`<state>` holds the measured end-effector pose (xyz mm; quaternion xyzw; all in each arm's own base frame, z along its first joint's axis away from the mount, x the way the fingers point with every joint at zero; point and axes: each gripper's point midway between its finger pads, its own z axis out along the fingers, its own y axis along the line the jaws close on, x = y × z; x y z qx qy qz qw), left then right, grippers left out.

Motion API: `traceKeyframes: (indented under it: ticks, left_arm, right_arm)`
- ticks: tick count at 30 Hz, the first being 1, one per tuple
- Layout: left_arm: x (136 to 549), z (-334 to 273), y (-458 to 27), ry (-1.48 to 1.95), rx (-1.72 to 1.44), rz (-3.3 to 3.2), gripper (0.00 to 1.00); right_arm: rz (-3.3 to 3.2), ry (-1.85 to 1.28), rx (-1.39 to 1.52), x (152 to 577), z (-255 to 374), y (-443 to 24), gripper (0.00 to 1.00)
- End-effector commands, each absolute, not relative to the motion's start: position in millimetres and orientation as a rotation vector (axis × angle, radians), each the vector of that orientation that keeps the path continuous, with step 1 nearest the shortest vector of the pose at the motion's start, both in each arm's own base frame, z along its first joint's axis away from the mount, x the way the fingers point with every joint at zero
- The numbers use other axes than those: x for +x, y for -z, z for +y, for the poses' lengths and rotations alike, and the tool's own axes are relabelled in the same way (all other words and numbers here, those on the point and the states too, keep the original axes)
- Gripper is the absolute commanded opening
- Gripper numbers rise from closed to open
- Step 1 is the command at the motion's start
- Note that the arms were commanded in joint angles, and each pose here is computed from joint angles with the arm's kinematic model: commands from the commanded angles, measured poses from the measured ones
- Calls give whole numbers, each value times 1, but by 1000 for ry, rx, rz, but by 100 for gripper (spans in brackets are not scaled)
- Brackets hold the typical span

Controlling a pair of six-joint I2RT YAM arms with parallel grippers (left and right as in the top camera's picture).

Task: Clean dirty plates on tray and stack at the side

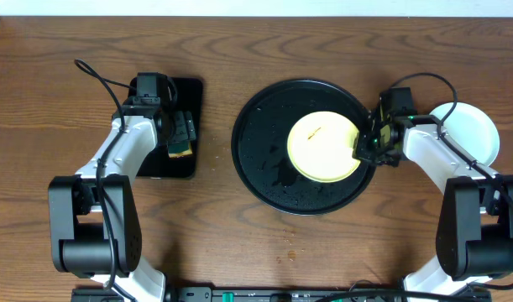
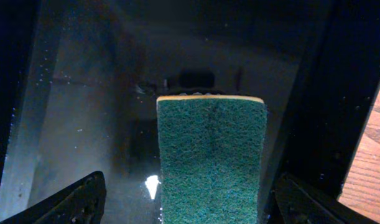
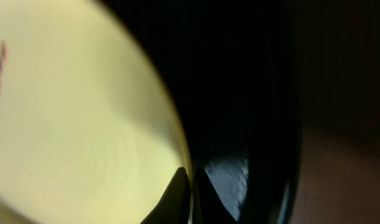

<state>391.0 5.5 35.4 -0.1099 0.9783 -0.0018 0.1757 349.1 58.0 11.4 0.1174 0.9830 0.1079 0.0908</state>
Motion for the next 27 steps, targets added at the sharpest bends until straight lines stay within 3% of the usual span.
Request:
traceKeyframes:
  ticks: [1, 14, 21, 27]
  left_arm:
    - [390, 8, -36, -11, -304, 2772, 88]
    - [390, 8, -36, -11, -304, 2771, 88]
    - [390, 8, -36, -11, -304, 2772, 88]
    - [390, 8, -36, -11, -304, 2771, 88]
  right_arm:
    - [2876, -315, 352, 360, 56, -12, 1]
    - [2646, -292, -171, 408, 65, -33, 2]
    - [2643, -371, -246, 403, 76, -34, 33]
    - [2721, -319, -190, 390, 67, -25, 34]
